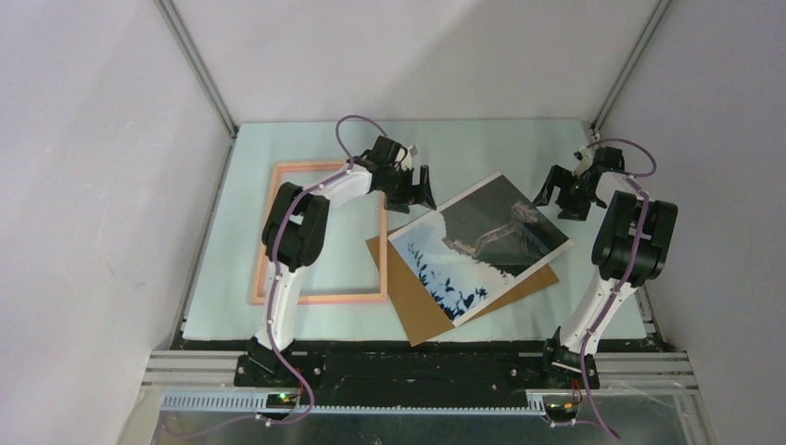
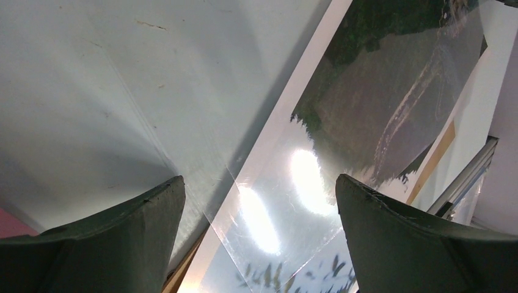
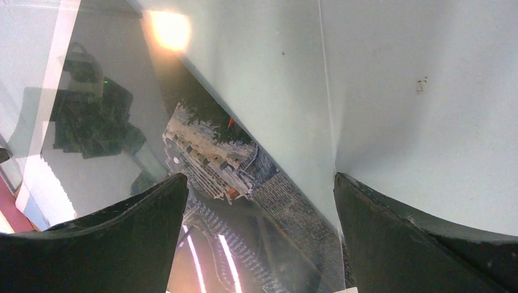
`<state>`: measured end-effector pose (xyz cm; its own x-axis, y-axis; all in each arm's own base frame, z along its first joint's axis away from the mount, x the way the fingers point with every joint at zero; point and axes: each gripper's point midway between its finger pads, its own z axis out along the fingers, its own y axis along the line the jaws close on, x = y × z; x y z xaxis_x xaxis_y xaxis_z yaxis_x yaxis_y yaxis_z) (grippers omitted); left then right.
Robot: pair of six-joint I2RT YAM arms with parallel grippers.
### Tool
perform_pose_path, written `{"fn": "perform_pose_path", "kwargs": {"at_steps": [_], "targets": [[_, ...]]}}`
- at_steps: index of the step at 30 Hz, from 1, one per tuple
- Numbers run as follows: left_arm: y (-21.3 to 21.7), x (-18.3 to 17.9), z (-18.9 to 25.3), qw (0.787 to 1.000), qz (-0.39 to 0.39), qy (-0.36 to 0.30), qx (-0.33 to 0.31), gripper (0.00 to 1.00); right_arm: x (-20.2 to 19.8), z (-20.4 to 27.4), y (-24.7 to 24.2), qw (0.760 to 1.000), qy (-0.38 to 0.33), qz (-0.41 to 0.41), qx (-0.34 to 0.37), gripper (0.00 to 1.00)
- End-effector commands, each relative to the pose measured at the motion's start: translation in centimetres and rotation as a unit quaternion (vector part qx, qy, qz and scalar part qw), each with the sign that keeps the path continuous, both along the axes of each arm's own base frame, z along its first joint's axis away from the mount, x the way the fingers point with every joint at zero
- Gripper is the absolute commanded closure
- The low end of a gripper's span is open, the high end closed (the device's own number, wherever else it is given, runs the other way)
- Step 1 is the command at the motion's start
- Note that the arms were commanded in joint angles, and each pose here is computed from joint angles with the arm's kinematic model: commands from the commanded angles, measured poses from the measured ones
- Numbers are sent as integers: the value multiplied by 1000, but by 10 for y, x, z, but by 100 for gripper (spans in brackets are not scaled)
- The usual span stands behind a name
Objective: Put the photo into the frame
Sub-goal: Pick up the photo frame item at the center of the board.
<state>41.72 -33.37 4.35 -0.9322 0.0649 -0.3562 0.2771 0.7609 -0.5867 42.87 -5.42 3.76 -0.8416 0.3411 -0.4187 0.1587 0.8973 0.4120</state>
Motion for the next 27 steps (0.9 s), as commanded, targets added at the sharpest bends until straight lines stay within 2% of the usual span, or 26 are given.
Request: {"fn": "perform_pose_path", "kwargs": {"at_steps": [1, 14, 27], "targets": [[-10, -25, -3, 999, -24, 37, -19, 1, -9, -8, 22, 998, 32, 12, 51, 8], [-25, -28, 69, 990, -82, -7, -112, 2, -9, -4, 29, 997, 30, 18, 63, 10], [-23, -26, 92, 981, -90, -8, -172, 2, -11, -5, 33, 997, 30, 24, 73, 11]]}}
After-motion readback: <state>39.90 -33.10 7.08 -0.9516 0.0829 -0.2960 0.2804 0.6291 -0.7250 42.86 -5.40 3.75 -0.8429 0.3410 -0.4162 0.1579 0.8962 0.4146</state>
